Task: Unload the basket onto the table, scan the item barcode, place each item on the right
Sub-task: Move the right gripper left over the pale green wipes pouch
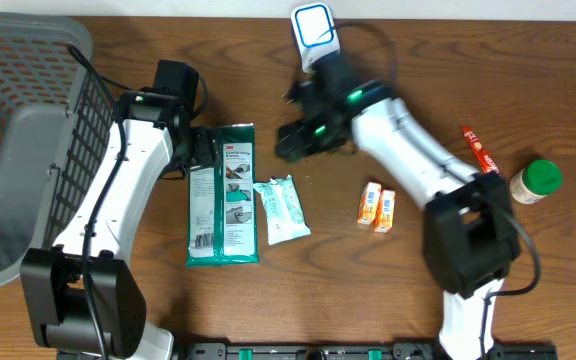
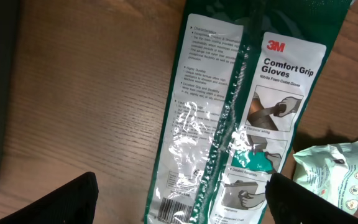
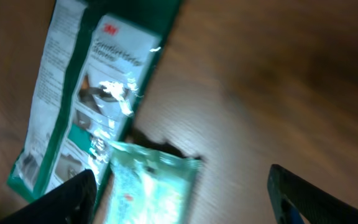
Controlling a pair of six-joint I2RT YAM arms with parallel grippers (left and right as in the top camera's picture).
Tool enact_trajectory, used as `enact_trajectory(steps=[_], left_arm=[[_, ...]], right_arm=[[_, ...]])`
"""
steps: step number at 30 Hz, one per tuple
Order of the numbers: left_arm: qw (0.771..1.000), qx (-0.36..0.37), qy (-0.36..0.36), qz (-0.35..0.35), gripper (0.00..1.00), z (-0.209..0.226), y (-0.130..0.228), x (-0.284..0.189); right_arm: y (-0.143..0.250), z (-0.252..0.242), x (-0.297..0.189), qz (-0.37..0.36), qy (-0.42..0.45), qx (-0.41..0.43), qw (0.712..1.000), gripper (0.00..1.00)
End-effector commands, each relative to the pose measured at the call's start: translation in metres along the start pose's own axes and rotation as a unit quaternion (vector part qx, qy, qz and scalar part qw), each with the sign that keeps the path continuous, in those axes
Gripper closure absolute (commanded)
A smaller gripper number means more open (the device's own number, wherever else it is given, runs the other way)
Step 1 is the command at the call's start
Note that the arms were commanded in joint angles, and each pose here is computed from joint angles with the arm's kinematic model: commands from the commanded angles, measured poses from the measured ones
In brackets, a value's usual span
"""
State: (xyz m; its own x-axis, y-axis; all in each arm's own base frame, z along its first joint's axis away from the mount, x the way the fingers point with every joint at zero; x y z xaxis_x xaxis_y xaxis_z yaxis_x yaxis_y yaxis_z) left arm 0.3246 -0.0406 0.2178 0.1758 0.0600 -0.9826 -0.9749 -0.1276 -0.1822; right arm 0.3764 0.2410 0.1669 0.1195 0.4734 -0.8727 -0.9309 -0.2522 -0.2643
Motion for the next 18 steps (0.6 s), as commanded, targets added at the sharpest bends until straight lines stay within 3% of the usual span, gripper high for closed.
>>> enact_trajectory(steps=[1, 10, 13, 18], left_arm=[[1.0, -0.001, -0.003, -0.007, 0.13, 0.001, -0.002, -0.005], [1.0, -0.001, -0.003, -0.007, 0.13, 0.001, -0.002, -0.005], [1.0, -0.001, -0.003, -0.007, 0.13, 0.001, -0.002, -0.005], [1.0, -0.001, -0.003, -0.007, 0.13, 0.001, -0.002, -0.005]], right_arm=[[0.02, 0.022, 0.033, 0.009, 0.066, 0.015, 0.998, 0.19], [0.038, 0.034, 0.065, 0.05, 0.063, -0.011, 0.997, 0.27], [0.021, 0.046, 0.039, 0.026, -0.006, -0.07, 0.997, 0.25], [0.0, 0.041, -0.009, -0.028, -0.015, -0.057, 0.998, 0.2]])
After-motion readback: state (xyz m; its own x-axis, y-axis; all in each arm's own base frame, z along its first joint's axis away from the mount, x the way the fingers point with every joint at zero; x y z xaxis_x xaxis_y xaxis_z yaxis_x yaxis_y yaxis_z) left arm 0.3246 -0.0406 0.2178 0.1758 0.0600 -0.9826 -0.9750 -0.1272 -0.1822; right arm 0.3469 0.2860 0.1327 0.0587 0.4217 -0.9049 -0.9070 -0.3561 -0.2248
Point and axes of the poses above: each gripper's point midway between its finger pads, its own x axis out along the fingers, its own z axis along the line the jaws close on, y = z × x, the point moved 10 cm from there along -x, back along the fingers, and after that the axes turned 7 degrees about x, right-handed, at the moved point
